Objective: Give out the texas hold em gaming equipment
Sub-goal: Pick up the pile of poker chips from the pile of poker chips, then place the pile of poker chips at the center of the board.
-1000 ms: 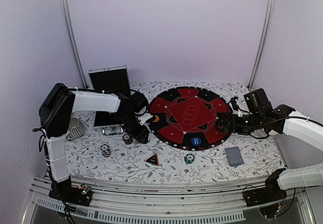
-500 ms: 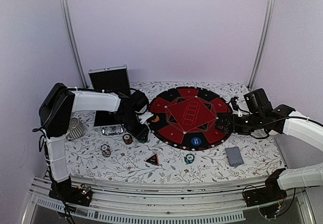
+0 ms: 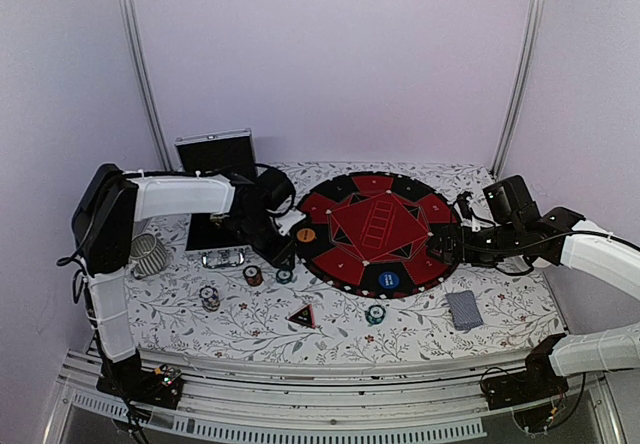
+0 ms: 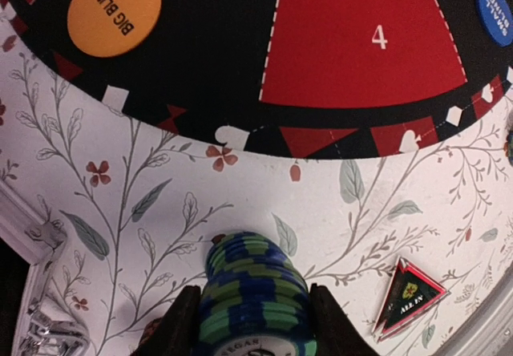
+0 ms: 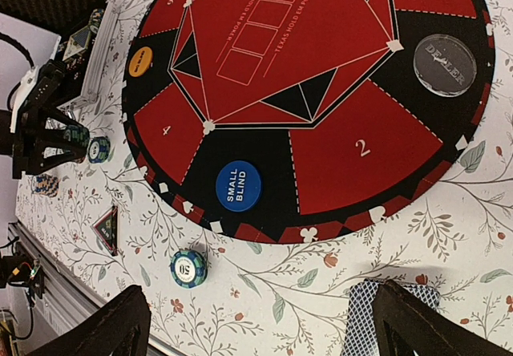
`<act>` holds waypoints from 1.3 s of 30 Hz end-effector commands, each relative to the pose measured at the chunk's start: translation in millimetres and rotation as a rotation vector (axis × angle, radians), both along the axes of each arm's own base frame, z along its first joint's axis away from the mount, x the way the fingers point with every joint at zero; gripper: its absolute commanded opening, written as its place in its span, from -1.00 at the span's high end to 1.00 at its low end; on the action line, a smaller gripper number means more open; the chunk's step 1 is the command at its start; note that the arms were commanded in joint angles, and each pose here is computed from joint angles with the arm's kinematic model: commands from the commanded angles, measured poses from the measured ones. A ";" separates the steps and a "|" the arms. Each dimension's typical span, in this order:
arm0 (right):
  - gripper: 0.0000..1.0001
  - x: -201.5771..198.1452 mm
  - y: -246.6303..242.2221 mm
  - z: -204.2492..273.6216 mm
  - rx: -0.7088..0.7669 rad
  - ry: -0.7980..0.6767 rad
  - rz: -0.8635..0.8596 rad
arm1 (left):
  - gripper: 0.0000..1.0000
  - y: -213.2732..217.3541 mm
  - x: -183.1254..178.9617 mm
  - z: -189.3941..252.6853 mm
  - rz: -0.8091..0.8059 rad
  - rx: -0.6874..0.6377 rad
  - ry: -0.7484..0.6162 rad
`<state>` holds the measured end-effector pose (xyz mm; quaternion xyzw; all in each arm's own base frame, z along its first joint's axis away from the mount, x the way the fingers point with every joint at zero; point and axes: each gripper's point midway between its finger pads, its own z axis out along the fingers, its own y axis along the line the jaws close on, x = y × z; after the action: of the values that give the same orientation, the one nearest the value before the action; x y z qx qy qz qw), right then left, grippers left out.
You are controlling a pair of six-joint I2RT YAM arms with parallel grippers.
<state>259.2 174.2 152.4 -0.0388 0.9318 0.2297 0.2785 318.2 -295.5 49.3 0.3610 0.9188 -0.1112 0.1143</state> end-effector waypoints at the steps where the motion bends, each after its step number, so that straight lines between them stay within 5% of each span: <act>1: -0.98 0.3 -3.5 -2.3 -0.019 -0.006 -0.004 | 1.00 -5.2 11.6 30.6 -0.028 -0.008 -0.086; 17: -0.98 -2.9 -6.2 0.8 -0.014 -0.013 -0.011 | 1.00 30.6 137.6 -4.7 0.153 0.099 -0.115; 26: -0.98 -4.2 -6.3 -1.8 -0.013 -0.003 -0.014 | 0.98 40.1 142.3 -45.8 0.161 0.119 -0.035; 39: -0.98 -4.8 -6.3 -0.2 -0.006 -0.003 -0.017 | 0.01 44.7 139.2 -55.4 0.155 0.140 -0.016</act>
<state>257.0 171.4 155.6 -0.0371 0.9310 0.2281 0.2827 465.0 -256.6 10.2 0.2925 0.9463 -0.0386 0.1321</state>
